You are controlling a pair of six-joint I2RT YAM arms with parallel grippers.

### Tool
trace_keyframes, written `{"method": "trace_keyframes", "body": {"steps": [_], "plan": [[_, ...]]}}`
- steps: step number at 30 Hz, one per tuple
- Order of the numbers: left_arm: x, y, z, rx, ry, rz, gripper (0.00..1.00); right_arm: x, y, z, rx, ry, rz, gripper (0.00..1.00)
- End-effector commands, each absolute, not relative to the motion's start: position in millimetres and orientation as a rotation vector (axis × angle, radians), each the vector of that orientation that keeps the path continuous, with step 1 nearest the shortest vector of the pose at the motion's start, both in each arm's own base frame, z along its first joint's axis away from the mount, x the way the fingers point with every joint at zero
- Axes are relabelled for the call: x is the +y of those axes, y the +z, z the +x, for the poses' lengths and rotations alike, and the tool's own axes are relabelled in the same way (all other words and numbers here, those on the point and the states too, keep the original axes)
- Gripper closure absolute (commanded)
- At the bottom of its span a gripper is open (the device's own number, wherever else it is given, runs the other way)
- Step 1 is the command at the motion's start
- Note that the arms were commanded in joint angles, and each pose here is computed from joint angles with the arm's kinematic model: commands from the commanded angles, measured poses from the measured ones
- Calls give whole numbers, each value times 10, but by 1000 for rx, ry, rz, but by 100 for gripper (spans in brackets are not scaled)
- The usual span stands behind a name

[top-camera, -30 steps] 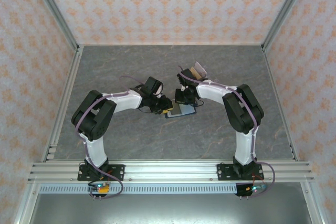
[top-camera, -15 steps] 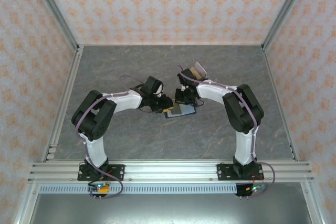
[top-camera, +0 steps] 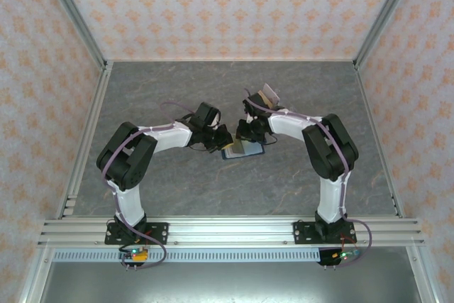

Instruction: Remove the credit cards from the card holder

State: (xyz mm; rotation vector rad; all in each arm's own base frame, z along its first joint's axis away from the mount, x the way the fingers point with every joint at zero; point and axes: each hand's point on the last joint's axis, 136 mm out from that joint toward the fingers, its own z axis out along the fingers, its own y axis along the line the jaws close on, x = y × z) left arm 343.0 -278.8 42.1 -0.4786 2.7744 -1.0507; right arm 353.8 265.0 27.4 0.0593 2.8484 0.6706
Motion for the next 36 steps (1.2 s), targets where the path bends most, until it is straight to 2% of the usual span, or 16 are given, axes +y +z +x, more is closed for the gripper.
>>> {"method": "trace_keyframes", "body": {"steps": [1, 5, 11, 14, 22, 26, 31, 36], "plan": [[-2609, 335, 3353, 2814, -899, -455, 96, 2559, 259, 3393, 2856, 650, 67, 74], [-2411, 373, 3246, 2852, -820, -411, 100, 2527, 491, 3442, 2734, 688, 82, 68], [-2236, 532, 3119, 2850, -777, -305, 99, 2393, 773, 3504, 2578, 688, 125, 62], [-2322, 612, 3133, 2831, -845, -285, 93, 2330, 823, 3526, 2539, 686, 155, 62], [-2750, 789, 3303, 2743, -1059, -275, 62, 2137, 931, 3560, 2463, 641, 224, 62], [-2998, 841, 3353, 2721, -1130, -255, 52, 2086, 963, 3571, 2444, 629, 241, 62], [-3088, 794, 3417, 2723, -1136, -292, 45, 2051, 997, 3569, 2429, 615, 245, 62], [-2814, 741, 3486, 2698, -1058, -412, 45, 2116, 1009, 3559, 2443, 640, 194, 63]]}}
